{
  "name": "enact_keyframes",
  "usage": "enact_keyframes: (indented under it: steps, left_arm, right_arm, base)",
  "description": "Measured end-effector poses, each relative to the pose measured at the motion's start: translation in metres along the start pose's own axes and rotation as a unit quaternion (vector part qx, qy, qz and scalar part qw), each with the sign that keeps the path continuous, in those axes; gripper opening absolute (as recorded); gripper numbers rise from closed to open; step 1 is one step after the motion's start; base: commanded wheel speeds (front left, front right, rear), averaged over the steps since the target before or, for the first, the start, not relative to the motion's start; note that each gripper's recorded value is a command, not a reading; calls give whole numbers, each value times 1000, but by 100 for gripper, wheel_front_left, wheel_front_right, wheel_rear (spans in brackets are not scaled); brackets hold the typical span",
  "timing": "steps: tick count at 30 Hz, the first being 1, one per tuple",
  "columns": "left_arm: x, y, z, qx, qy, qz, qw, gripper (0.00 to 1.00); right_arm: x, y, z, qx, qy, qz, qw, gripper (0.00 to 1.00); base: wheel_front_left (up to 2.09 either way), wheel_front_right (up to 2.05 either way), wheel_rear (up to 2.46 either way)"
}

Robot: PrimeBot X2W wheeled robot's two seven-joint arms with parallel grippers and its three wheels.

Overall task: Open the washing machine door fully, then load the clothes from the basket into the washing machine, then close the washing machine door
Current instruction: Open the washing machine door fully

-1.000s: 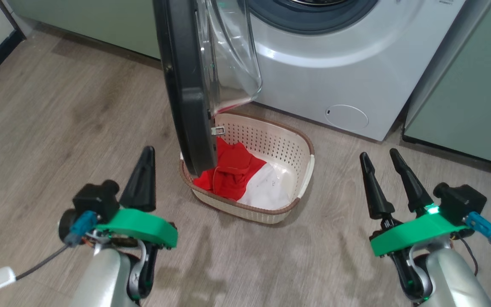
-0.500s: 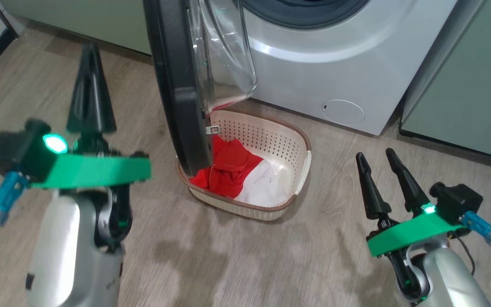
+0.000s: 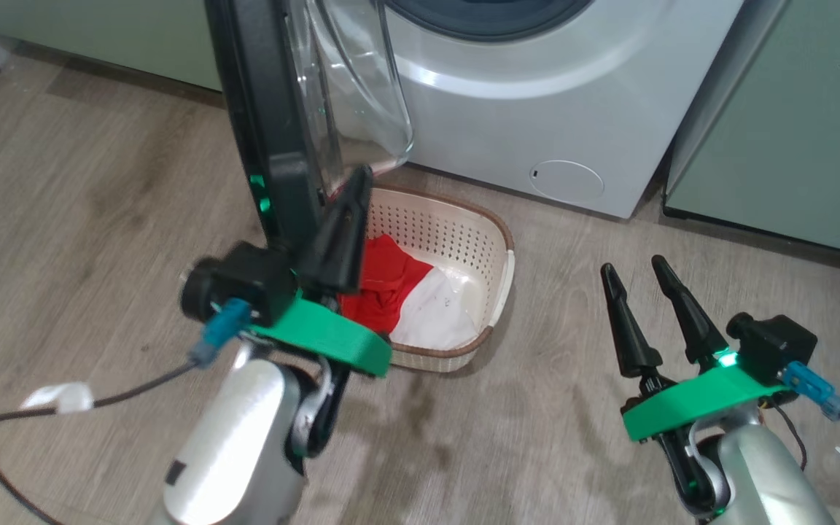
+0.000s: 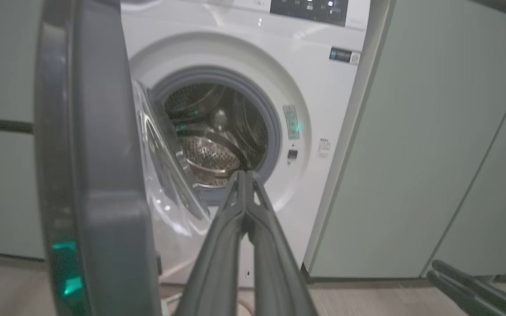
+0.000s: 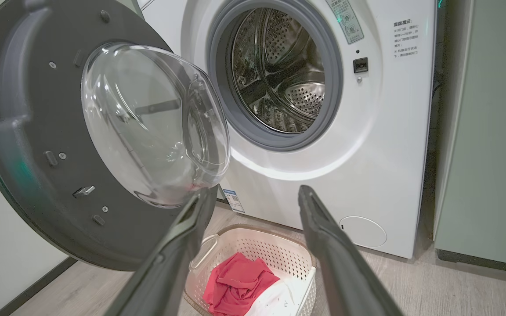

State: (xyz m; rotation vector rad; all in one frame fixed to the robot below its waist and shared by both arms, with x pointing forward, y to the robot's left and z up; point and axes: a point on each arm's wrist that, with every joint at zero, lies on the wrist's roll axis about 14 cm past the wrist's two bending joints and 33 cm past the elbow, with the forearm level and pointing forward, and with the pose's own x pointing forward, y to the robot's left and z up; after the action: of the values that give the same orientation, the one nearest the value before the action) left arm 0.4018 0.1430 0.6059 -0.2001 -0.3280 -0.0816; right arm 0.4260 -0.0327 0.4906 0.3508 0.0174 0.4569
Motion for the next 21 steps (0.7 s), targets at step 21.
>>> enact_keyframes:
  steps: [21]
  left_arm:
    - [-24,45,-86,-23,135,78,987,0]
  right_arm:
    - [6,-7,-7,2,7,-6,1000,100]
  base:
    - [0,0,0]
